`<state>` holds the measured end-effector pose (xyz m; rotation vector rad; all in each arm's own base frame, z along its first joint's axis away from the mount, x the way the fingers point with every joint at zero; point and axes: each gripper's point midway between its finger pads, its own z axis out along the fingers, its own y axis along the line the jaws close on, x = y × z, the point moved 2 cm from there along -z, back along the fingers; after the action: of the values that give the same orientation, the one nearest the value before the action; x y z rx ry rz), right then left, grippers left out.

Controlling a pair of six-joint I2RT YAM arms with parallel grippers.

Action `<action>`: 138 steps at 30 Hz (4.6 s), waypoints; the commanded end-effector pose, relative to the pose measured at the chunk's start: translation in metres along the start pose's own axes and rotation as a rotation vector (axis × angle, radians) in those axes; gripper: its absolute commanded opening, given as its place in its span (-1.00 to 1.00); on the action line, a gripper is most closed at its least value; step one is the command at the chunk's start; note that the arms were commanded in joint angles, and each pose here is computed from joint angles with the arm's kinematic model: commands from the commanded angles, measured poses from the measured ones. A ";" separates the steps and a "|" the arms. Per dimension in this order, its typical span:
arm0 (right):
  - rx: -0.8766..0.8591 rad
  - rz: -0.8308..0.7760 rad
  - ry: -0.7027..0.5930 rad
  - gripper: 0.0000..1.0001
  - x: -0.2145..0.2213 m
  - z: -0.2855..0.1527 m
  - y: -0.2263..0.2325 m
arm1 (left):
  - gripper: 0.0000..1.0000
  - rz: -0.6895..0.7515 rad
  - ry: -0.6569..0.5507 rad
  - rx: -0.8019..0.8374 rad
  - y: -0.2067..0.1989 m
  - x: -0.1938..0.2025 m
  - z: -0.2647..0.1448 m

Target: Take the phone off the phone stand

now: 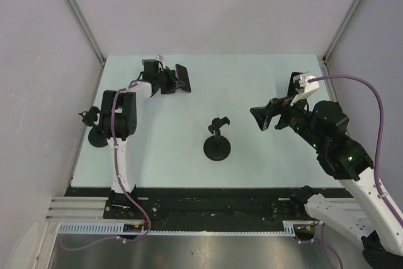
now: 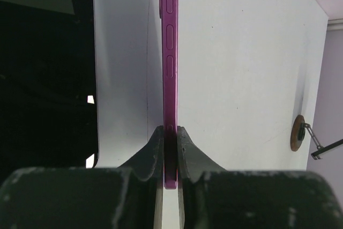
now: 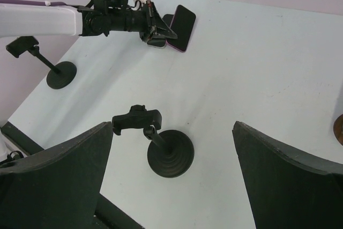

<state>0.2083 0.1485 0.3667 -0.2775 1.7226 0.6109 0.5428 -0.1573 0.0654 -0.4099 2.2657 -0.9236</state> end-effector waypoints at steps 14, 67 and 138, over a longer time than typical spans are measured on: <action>-0.003 -0.004 -0.014 0.99 -0.004 0.002 0.000 | -0.09 -0.003 -0.046 0.063 -0.013 -0.037 -0.010; -0.030 0.043 0.011 0.99 0.000 0.006 0.006 | 1.00 0.341 -0.010 -0.165 -0.042 0.040 0.004; 0.231 0.088 0.119 0.92 0.046 0.052 -0.038 | 0.33 0.735 -0.087 -0.051 -0.185 0.232 -0.236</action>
<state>0.2559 0.1527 0.2968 -0.1035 1.9556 0.4515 0.2148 -0.2772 0.1994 0.4073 2.1496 -0.4286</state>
